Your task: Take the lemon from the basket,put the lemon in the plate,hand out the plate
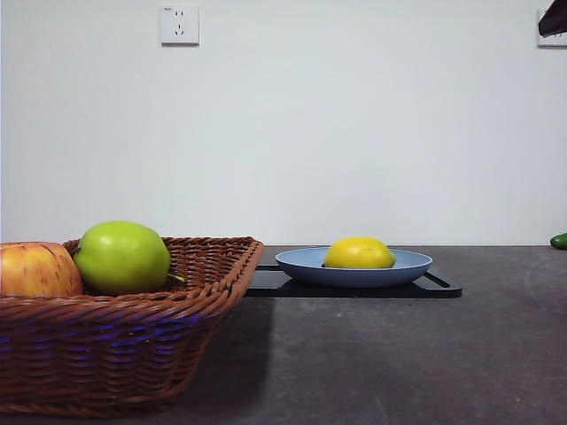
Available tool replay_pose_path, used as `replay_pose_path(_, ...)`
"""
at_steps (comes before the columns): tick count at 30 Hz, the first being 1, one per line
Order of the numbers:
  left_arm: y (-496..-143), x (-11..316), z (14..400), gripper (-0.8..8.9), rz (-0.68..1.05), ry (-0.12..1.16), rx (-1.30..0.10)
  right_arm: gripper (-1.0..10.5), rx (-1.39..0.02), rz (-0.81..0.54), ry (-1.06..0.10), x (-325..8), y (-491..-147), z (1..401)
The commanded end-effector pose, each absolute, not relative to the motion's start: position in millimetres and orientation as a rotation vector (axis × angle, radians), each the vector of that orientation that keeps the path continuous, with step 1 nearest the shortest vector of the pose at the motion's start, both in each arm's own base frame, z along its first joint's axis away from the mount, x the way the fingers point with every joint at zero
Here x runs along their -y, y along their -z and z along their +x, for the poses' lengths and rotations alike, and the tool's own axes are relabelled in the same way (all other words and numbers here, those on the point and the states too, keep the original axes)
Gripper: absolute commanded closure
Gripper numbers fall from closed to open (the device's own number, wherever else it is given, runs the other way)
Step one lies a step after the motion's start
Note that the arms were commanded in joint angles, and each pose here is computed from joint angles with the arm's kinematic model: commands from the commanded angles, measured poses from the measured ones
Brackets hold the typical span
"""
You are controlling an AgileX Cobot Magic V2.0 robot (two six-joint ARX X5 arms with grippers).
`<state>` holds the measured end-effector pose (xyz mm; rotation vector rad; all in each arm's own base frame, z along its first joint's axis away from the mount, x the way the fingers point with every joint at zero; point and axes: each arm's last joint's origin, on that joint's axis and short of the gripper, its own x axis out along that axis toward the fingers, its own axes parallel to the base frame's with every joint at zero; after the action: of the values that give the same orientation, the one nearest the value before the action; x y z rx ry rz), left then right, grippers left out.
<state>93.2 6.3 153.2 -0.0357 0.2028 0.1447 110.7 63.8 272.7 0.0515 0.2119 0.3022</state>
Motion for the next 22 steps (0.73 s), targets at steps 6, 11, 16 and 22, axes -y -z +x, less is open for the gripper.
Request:
replay_pose_path(6, -149.4, -6.9, 93.9, 8.05, -0.035, -0.107, -0.208, 9.4, -0.199, 0.066, -0.306, -64.7, -276.6, 110.5)
replay_pose_path(11, -149.5, -6.9, 93.9, 8.05, -0.035, -0.108, -0.208, 9.4, -0.199, 0.066, -0.306, -64.6, -276.6, 110.4)
replay_pose_path(16, -149.5, -6.9, 93.9, 8.05, -0.035, -0.108, -0.208, 9.4, -0.199, 0.066, -0.306, -64.6, -276.6, 110.5)
replay_pose_path(22, -149.5, -6.9, 93.9, 8.05, -0.035, -0.108, -0.208, 9.4, -0.199, 0.066, -0.306, -64.6, -276.6, 110.5)
